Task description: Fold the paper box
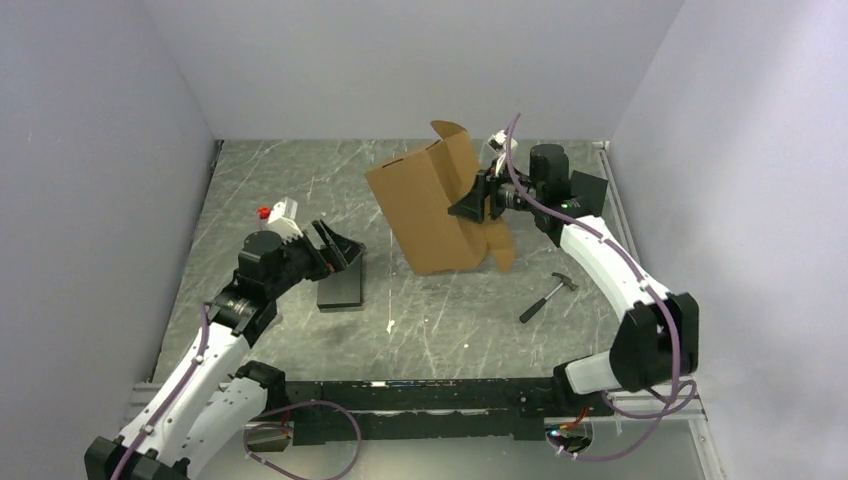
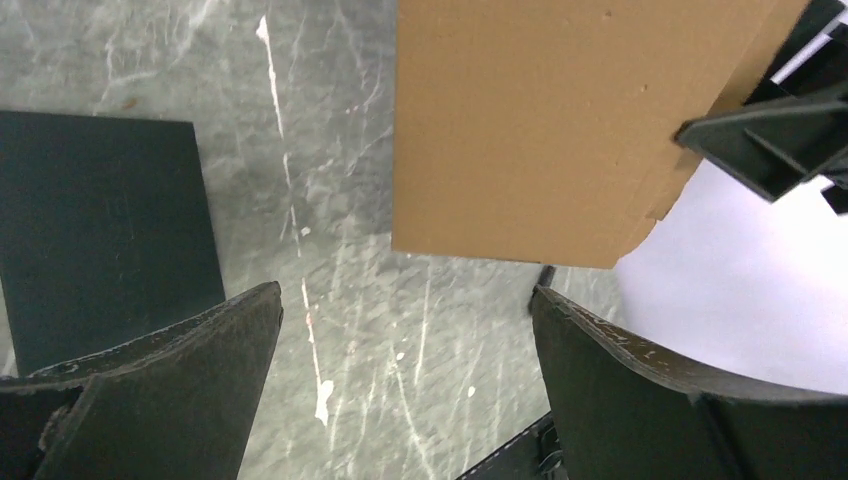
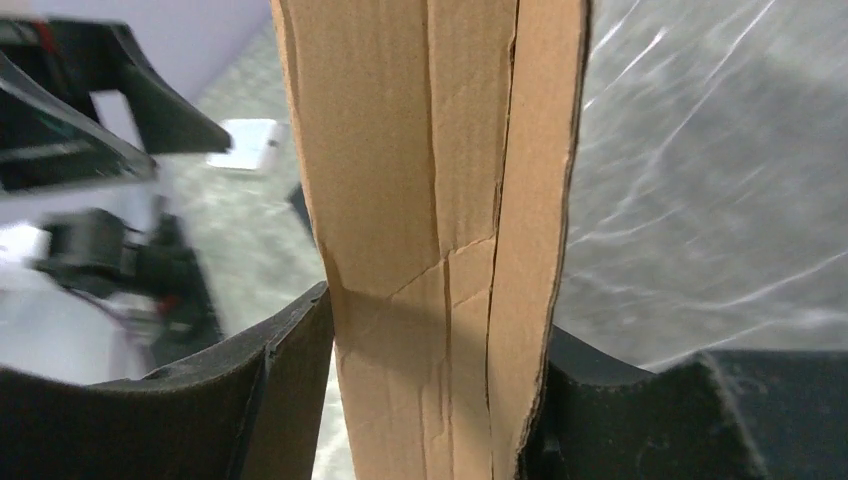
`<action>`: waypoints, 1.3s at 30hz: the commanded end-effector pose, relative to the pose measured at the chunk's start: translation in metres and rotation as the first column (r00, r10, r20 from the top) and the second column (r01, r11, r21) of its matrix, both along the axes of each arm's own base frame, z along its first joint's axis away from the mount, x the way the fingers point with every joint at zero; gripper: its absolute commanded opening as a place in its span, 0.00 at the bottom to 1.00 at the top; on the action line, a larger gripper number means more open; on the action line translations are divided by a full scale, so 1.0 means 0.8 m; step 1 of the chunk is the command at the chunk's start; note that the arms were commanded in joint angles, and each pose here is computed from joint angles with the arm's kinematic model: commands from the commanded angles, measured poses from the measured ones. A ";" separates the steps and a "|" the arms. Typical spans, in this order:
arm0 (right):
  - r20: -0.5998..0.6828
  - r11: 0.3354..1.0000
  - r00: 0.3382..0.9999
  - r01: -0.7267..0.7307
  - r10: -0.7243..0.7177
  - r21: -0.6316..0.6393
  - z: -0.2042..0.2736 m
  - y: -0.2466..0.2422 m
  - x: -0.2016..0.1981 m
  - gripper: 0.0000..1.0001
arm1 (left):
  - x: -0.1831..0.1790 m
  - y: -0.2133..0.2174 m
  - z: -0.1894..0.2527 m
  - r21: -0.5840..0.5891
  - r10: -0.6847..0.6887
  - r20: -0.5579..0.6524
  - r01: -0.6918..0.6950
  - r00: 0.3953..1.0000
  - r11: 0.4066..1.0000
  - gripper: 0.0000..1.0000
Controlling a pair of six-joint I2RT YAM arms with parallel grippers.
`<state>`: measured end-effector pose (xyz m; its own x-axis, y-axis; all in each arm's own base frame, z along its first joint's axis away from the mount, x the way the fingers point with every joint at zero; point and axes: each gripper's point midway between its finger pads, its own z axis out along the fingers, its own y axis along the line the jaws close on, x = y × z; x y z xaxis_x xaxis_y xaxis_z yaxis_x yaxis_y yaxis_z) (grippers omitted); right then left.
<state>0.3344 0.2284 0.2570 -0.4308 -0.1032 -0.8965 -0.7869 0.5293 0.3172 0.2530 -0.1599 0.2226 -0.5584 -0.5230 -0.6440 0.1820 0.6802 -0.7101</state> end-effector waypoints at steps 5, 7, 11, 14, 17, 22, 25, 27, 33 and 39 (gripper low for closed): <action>-0.443 0.925 0.894 0.103 0.076 0.367 -0.032 0.009 0.005 0.40 | 0.006 -0.017 -0.015 0.044 -0.105 -0.003 0.105 0.994 0.993 1.00; -0.512 0.914 0.858 0.170 0.048 0.370 -0.059 0.002 0.013 0.41 | 0.009 -0.018 -0.022 0.048 -0.103 -0.019 0.104 0.995 0.993 1.00; -0.620 0.899 0.785 0.279 -0.011 0.338 -0.120 -0.008 0.023 0.41 | 0.019 -0.023 -0.034 0.049 -0.109 -0.056 0.112 0.992 0.993 1.00; -0.663 0.897 0.748 0.317 -0.038 0.307 -0.153 -0.012 0.030 0.42 | 0.030 -0.025 -0.045 0.081 -0.103 -0.106 0.112 0.989 0.990 1.00; -0.686 0.900 0.726 0.335 -0.058 0.278 -0.178 -0.015 0.035 0.42 | 0.042 -0.024 -0.066 0.142 -0.099 -0.191 0.127 0.977 0.982 1.00; -0.690 0.912 0.715 0.350 -0.111 0.216 -0.212 -0.022 0.040 0.44 | 0.064 -0.036 -0.089 0.180 -0.125 -0.278 0.179 0.952 0.967 1.00; -0.693 0.915 0.708 0.358 -0.134 0.188 -0.227 -0.028 0.040 0.47 | 0.077 -0.049 -0.103 0.201 -0.156 -0.309 0.225 0.938 0.953 0.99; -0.694 0.917 0.703 0.363 -0.155 0.164 -0.236 -0.032 0.042 0.48 | 0.089 -0.063 -0.101 0.218 -0.181 -0.309 0.255 0.934 0.942 0.97; -0.684 0.921 0.698 0.376 -0.212 0.097 -0.255 -0.041 0.042 0.60 | 0.097 -0.131 -0.079 0.247 -0.315 -0.256 0.377 0.914 0.893 0.85; -0.666 0.923 0.699 0.383 -0.262 0.039 -0.263 -0.050 0.044 0.69 | 0.093 -0.184 -0.104 0.267 -0.392 -0.315 0.477 0.864 0.837 0.76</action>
